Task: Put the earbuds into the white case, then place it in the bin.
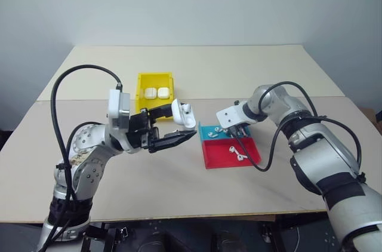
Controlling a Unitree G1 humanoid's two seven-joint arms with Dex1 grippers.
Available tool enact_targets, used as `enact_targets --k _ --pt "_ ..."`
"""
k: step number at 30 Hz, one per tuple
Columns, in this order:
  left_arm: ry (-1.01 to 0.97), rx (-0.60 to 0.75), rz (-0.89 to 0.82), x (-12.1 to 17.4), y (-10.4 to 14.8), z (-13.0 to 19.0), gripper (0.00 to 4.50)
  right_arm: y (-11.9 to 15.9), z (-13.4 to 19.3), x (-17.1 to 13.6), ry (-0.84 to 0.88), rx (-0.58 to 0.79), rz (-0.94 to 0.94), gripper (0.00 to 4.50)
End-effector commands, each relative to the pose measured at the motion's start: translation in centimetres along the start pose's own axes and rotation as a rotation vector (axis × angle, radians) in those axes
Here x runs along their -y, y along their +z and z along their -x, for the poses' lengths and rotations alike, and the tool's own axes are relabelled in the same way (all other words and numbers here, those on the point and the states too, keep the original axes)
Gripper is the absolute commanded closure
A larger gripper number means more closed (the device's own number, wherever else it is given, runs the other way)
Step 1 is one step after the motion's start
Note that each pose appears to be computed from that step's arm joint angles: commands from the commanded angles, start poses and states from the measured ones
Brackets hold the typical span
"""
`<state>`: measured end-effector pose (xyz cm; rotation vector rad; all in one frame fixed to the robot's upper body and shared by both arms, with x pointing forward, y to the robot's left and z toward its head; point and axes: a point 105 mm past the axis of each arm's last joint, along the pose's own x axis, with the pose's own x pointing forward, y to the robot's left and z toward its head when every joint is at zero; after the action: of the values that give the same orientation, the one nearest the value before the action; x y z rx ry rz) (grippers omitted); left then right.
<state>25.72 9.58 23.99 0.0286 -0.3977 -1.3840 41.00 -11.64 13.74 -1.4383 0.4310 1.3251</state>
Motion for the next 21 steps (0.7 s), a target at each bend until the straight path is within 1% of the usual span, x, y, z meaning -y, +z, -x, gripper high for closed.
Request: enact_targets --k 1,4,7,11,13,14,18,20,21 --pt "-0.016 0.025 -0.044 0.4 1.3 -0.1 1.65 -0.2 -0.4 -0.6 0.021 0.006 -0.015 3.62" --pt "-0.019 0.026 -0.04 0.4 1.2 -0.2 1.65 -0.2 0.0 -0.3 -0.005 0.038 -0.061 3.62" --pt "-0.028 0.03 -0.036 0.3 1.3 -0.3 1.65 0.3 2.0 0.3 -0.035 0.132 -0.099 3.62" --pt "-0.049 0.033 -0.027 0.0 1.3 -0.5 1.65 1.7 6.1 0.7 -0.054 0.358 -0.235 3.62" --pt "-0.055 0.034 -0.025 0.0 1.3 -0.6 1.65 2.3 7.5 0.5 -0.06 0.447 -0.287 3.62" --pt "-0.06 0.035 -0.024 -0.1 1.3 -0.6 1.65 2.8 8.7 0.7 -0.088 0.522 -0.34 3.62" --pt "-0.078 0.047 -0.012 -0.7 1.2 -1.0 1.65 5.4 15.0 1.5 -0.275 0.96 -0.565 3.62" --pt "-0.096 0.059 -0.004 -0.9 1.1 -1.4 1.65 6.6 17.5 1.2 -0.301 1.183 -0.657 3.62" --pt "-0.105 0.064 -0.002 -1.0 1.1 -1.6 1.65 7.2 18.4 0.8 -0.293 1.266 -0.697 3.62"
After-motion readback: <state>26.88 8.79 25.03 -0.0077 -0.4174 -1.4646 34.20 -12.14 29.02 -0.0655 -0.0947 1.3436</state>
